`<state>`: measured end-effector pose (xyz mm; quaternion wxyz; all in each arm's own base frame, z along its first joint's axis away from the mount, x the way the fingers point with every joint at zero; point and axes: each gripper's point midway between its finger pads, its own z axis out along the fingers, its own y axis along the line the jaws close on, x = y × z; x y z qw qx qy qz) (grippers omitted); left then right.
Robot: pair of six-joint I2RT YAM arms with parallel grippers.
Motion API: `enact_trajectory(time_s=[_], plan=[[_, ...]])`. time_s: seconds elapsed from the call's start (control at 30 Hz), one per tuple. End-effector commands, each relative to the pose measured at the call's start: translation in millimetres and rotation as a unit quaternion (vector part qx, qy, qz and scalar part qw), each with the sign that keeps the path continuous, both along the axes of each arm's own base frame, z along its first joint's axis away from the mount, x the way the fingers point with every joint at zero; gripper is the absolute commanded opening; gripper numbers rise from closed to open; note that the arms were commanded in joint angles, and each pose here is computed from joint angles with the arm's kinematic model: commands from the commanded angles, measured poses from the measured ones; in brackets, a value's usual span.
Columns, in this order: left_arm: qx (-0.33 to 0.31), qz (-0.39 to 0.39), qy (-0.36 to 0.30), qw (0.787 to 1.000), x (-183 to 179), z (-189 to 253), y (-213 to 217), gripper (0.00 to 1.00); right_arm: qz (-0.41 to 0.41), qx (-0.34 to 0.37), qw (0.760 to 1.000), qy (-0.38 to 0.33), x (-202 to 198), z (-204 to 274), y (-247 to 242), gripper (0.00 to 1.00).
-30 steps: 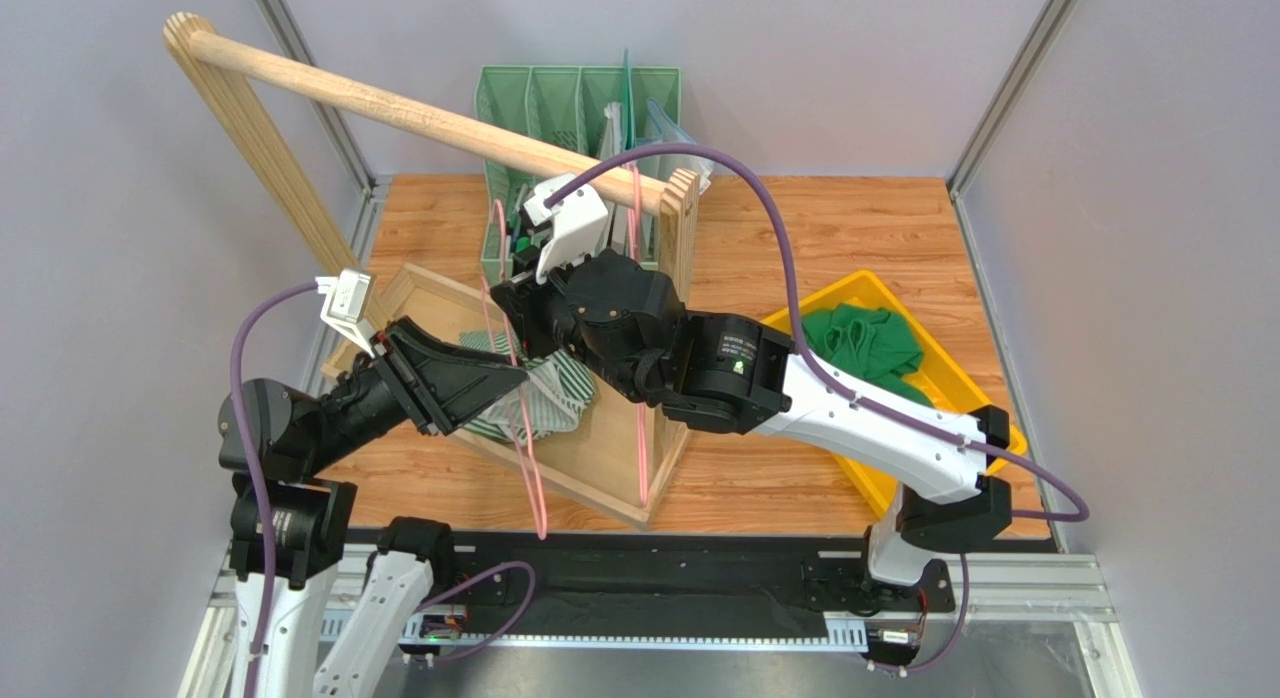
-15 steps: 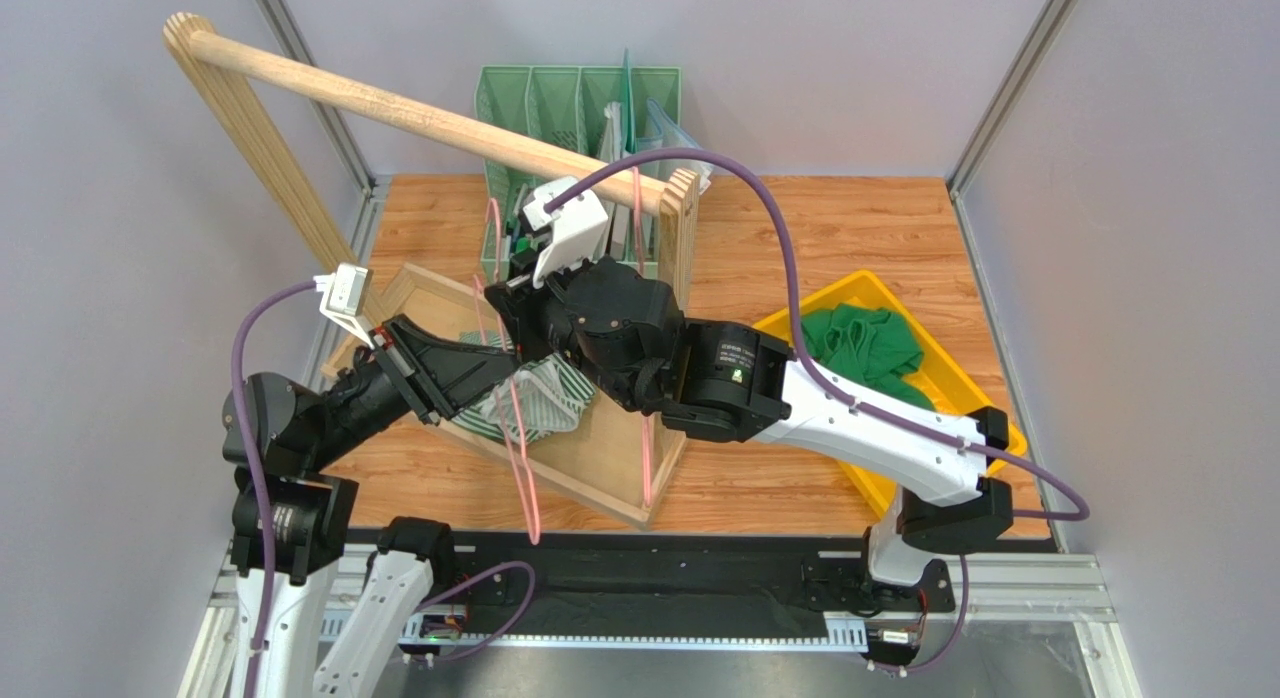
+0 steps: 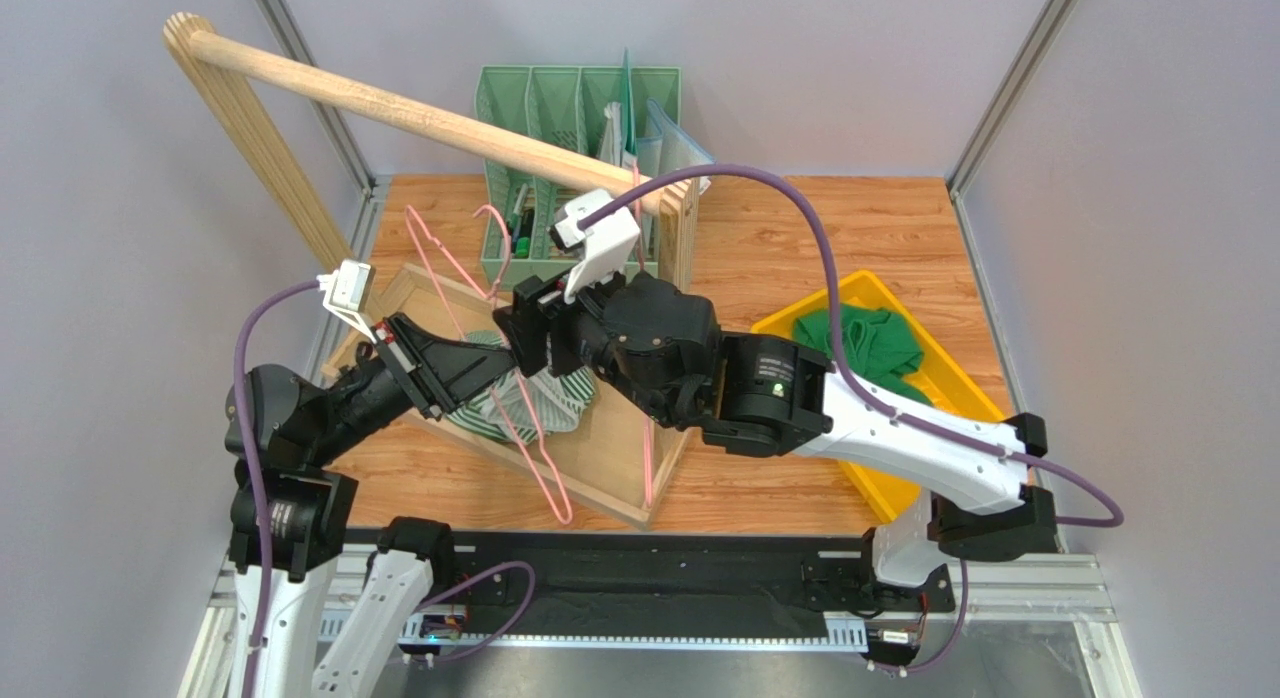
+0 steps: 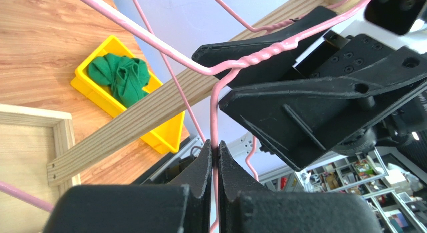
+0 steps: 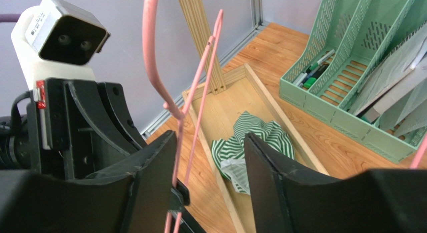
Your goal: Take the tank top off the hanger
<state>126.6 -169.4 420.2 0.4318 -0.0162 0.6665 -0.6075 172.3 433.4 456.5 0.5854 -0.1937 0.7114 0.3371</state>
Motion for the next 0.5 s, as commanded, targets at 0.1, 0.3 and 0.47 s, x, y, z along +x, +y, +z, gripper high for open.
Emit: enact_trajectory(time_s=[0.1,0.3,0.47], plan=[[-0.012,-0.026,0.001,1.000,-5.9,25.2,-4.3,0.00,0.038,0.054,0.998,-0.018,-30.7,56.2,-71.8,0.63],[-0.033,-0.064,0.012,0.997,16.0,45.4,-14.0,0.00,0.111,0.117,0.986,-0.053,-67.0,101.2,-119.4,0.64],[-0.048,-0.061,0.003,0.997,30.3,69.2,-15.3,0.00,0.117,0.124,0.983,-0.066,-71.6,106.5,-141.2,0.65]])
